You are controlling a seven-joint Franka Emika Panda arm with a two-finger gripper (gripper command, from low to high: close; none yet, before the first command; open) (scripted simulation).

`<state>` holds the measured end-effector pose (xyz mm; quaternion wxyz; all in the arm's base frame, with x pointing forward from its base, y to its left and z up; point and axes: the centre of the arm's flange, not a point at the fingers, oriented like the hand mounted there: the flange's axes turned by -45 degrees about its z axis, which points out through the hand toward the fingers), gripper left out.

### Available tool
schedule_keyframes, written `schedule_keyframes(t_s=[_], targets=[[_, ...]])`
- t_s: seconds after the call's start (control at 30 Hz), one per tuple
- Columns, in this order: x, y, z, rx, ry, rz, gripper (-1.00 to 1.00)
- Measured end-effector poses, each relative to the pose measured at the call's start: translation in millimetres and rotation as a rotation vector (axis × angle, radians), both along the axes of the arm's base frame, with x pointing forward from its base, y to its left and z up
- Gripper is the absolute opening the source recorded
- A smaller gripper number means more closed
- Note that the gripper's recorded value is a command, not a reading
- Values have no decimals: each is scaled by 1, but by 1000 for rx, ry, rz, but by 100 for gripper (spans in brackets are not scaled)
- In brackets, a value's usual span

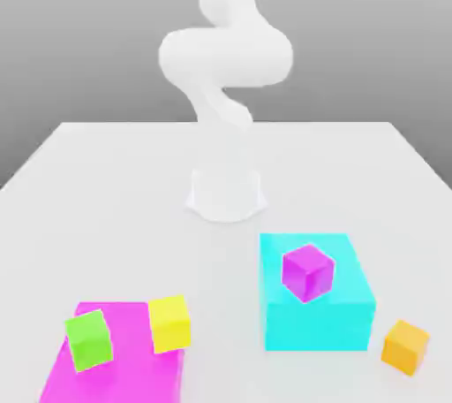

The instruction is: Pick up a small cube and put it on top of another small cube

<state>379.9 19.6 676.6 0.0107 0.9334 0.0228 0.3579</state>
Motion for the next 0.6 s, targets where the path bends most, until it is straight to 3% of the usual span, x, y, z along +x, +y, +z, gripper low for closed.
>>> schedule_keyframes(t_s=[0.3, 0.6], targets=[[85, 79, -147, -151, 239, 203, 0], [100, 163, -312, -254, 461, 462, 0]])
